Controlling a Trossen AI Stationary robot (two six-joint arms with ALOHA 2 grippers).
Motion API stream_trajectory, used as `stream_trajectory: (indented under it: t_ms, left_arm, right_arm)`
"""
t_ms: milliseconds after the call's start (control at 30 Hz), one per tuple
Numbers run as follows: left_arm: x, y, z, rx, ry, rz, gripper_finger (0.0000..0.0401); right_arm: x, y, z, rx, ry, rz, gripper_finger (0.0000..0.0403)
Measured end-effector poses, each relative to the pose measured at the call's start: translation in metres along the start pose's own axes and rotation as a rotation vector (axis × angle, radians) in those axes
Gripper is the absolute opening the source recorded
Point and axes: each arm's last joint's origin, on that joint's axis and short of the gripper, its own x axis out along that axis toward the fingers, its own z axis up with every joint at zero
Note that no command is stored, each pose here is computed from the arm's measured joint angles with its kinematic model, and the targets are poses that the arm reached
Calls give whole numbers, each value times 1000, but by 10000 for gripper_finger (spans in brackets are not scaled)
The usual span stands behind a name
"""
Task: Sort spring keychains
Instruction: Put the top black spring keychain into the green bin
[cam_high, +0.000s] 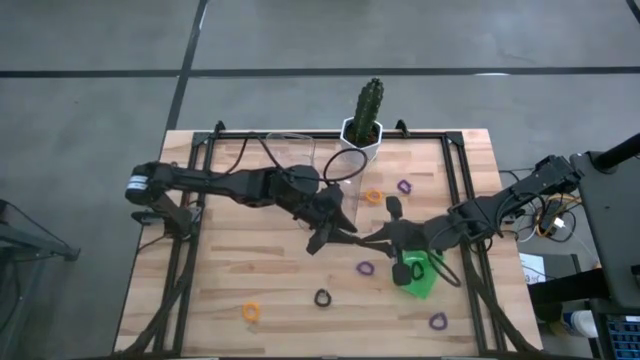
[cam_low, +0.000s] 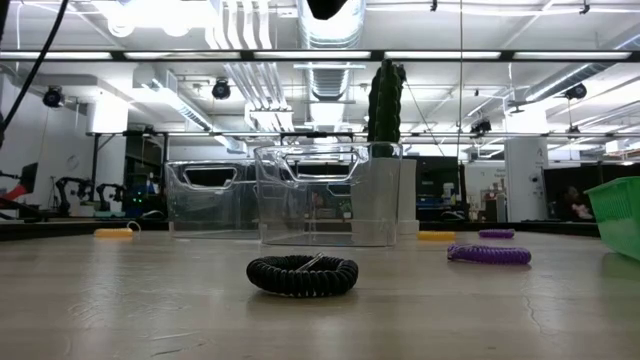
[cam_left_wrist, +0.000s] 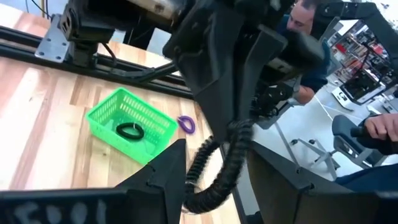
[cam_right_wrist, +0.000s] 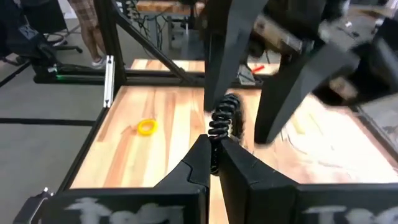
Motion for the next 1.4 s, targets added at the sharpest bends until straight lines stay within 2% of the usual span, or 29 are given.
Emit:
stream_trajectory:
  t_ms: [300,467,567,767,867,967,1133,1233,1400]
  left_arm:
    - [-6,-4,2,1,-2,-3,160]
    - [-8,0,-4,-21,64,38,160]
    - [-12,4,-11,-36,114,136,160]
    - [-26,10,-21,-48,181,420,160]
    - [-33,12,-25,-39,218,513,160]
    - [-42,10,-27,-19,247,565,160]
    - [-58,11,-38,-11,242,579,160]
    - [-75,15,-50,-57,223,608,160]
    - [-109,16,-74,-137,99,653,160]
  right_arm:
    - [0,-1,-4,37,33,-33,13]
    - [-2,-3,-16,111,148,-63,13]
    - [-5,-2,-28,176,250,-91,13]
    - [-18,-2,-52,347,493,-168,13]
    - [-25,-4,-61,425,591,-223,13]
    - [-31,-5,-67,482,675,-264,13]
    - [-36,-6,-74,543,772,-288,13]
    - [-37,-4,-78,565,806,-275,13]
    - [-40,-1,-85,611,876,-269,13]
